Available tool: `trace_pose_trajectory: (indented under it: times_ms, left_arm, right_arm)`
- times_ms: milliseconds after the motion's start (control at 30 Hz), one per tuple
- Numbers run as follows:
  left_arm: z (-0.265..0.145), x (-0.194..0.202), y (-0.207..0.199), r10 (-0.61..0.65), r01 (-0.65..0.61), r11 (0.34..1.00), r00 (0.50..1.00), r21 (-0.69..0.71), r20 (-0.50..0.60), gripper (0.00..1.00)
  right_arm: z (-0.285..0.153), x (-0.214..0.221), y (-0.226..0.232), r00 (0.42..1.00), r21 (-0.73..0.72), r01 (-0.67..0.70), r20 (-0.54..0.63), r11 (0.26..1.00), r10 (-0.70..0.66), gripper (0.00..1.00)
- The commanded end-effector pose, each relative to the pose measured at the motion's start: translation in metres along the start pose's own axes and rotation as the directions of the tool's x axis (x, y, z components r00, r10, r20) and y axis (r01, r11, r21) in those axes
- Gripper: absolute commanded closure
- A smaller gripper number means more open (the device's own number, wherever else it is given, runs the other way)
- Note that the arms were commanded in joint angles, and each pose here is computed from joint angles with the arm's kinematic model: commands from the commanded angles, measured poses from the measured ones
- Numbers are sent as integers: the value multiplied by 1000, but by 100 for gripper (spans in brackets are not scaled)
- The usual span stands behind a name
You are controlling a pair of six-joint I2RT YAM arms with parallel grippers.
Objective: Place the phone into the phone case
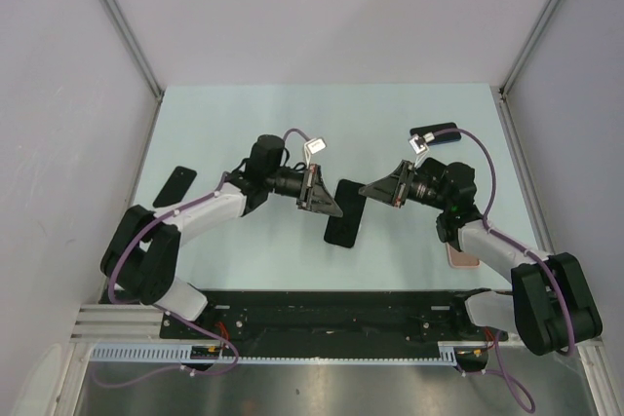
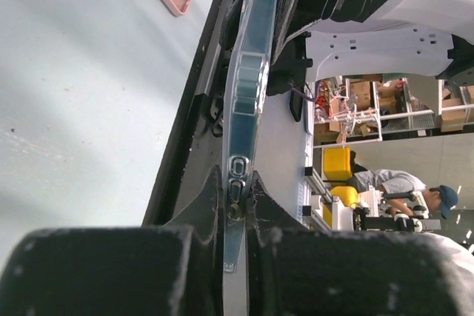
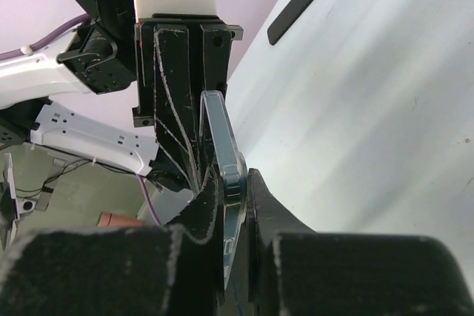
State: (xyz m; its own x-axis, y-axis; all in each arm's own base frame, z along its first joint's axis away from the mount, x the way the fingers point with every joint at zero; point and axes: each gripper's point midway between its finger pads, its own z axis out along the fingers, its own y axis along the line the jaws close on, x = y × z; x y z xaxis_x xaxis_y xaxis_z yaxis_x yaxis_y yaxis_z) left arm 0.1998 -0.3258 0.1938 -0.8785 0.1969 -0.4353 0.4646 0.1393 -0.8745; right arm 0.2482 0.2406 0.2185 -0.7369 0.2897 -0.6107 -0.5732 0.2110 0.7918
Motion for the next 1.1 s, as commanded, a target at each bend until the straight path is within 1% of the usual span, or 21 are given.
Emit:
trace_pose_trajectory:
  times_ms: [0, 67, 133, 200, 233, 300, 333, 400, 433, 467, 500, 533, 667, 733, 767, 800, 833, 867, 900, 933, 1067]
  left_arm:
    - [6, -13, 11, 1, 1, 995, 1000, -101, 23, 100]
    - [5, -13, 11, 1, 1, 995, 1000, -102, 22, 94]
    - [5, -15, 7, 16, -14, 996, 999, -91, 28, 82]
    - [5, -14, 2, 18, -16, 998, 999, -67, 27, 79]
    - [5, -15, 0, 32, -31, 998, 999, -48, 31, 85]
    - [6, -15, -1, 12, -11, 999, 1000, -33, 27, 95]
    - [7, -15, 0, 14, -13, 999, 999, -30, 29, 100]
    - [6, -16, -2, 1, 0, 1000, 999, -28, 47, 100]
    - [4, -18, -4, 16, -14, 1000, 998, -22, 65, 100]
    - [3, -19, -6, -8, 9, 1000, 997, -15, 79, 100]
    - [2, -24, -10, 8, -8, 1000, 995, -2, 103, 100]
    - [-2, -25, -12, -19, 19, 1000, 992, 2, 122, 100]
    - [-8, -32, -10, -9, 11, 1000, 985, -14, 172, 100]
    - [-9, -32, -7, -11, 14, 1000, 984, -18, 177, 100]
    - [-10, -31, -7, -11, 13, 1000, 984, -10, 177, 100]
    - [-10, -33, -10, 6, -7, 1000, 982, 3, 187, 100]
    - [-10, -30, -9, -14, 12, 1000, 983, 12, 185, 100]
    - [-10, -30, -11, -13, 9, 1000, 982, 20, 187, 100]
    - [-10, -31, -13, -3, -4, 999, 981, 32, 195, 100]
    - [-10, -28, -14, -23, 15, 999, 981, 44, 190, 100]
    - [-11, -23, -14, -27, 16, 998, 981, 58, 191, 100]
  right_arm:
    - [4, -15, 22, 993, -51, 116, 41, 992, -114, 100]
    - [3, -12, 23, 993, -50, 115, 26, 992, -113, 100]
    - [2, -9, 25, 994, -59, 111, 13, 992, -110, 100]
    - [1, -7, 29, 995, -72, 104, 0, 992, -104, 100]
    - [1, -5, 30, 996, -73, 93, -4, 993, -94, 100]
    - [2, -4, 30, 997, -70, 78, -9, 994, -79, 99]
    - [2, -3, 28, 998, -63, 67, -12, 996, -68, 80]
    - [2, 2, 21, 999, -37, 41, -25, 998, -42, 60]
    - [3, 6, 21, 998, -38, 51, -40, 998, -53, 46]
    - [3, 12, 19, 997, -30, 39, -58, 999, -41, 42]
    - [3, 15, 18, 997, -28, 40, -66, 999, -42, 39]
    - [3, 19, 19, 996, -29, 40, -74, 999, -42, 37]
    - [-1, 28, 9, 998, -2, 21, -54, 1000, -21, 37]
    - [-3, 33, 7, 999, -10, -2, -48, 1000, 1, 40]
    - [-2, 30, 11, 999, -33, 12, -33, 999, -13, 41]
    - [-1, 31, 13, 999, -43, -14, -33, 999, 13, 43]
    - [-1, 34, 14, 999, -55, -23, -42, 998, 21, 45]
    - [1, 35, 16, 999, -77, -14, -41, 997, 11, 46]
    - [2, 35, 16, 998, -84, -37, -44, 996, 33, 46]
    - [1, 37, 15, 998, -86, -51, -43, 995, 47, 49]
    - [2, 34, 20, 999, -122, -47, -9, 991, 46, 57]
